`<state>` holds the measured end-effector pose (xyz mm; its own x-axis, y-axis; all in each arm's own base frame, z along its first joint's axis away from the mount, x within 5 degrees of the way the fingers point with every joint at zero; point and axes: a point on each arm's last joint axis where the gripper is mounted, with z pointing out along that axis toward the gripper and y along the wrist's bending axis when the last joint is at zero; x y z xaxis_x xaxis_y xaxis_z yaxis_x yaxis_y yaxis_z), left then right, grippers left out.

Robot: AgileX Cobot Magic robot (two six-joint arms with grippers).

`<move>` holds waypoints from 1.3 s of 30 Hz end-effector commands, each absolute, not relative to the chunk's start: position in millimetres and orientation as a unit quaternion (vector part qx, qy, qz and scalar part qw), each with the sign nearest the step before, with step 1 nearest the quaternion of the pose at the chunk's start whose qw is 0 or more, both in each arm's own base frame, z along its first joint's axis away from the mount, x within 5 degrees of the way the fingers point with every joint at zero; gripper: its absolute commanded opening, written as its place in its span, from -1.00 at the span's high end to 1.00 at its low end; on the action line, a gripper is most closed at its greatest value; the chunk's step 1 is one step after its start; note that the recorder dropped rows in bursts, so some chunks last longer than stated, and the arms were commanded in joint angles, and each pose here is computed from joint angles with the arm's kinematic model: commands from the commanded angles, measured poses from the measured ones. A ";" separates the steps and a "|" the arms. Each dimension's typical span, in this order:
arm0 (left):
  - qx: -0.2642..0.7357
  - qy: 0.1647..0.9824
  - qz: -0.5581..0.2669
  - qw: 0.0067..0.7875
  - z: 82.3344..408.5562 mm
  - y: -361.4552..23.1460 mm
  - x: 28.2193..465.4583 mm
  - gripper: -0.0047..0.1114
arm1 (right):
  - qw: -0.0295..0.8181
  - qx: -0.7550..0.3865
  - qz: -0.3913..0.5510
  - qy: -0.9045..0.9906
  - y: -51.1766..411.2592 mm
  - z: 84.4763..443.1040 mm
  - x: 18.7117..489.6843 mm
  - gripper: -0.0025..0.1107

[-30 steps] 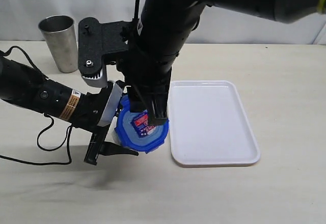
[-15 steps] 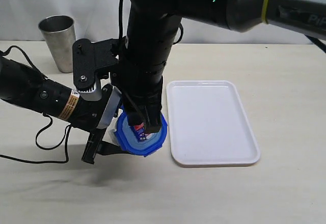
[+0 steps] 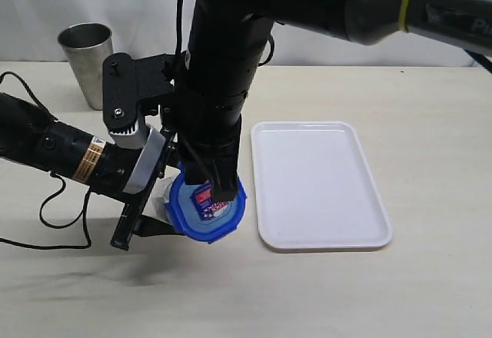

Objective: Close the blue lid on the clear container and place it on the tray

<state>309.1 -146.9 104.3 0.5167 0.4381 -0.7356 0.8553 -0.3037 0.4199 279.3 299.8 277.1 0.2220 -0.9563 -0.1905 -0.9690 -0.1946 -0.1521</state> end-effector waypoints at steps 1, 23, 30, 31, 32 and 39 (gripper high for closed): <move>0.703 0.412 -0.320 0.483 133.0 -146.0 310.5 0.92 | 0.070 -0.773 0.011 0.630 295.1 247.6 279.7 0.48; 0.701 0.417 -0.322 0.482 132.4 -145.4 310.8 0.92 | 0.117 -0.769 0.040 0.627 307.4 248.9 277.4 0.48; 0.700 0.418 -0.323 0.481 132.4 -145.4 310.8 0.92 | 0.081 -0.772 0.046 0.629 309.9 230.1 278.4 0.48; 0.700 0.418 -0.323 0.481 132.4 -145.4 310.8 0.92 | 0.078 -0.773 0.046 0.628 310.3 228.1 278.8 0.48; 0.700 0.418 -0.323 0.481 132.4 -145.4 310.8 0.92 | 0.074 -0.776 0.046 0.625 310.8 224.8 279.2 0.48; 0.697 0.423 -0.326 0.479 132.4 -145.4 310.8 0.92 | 0.104 -0.794 0.020 0.598 326.6 222.0 272.4 0.48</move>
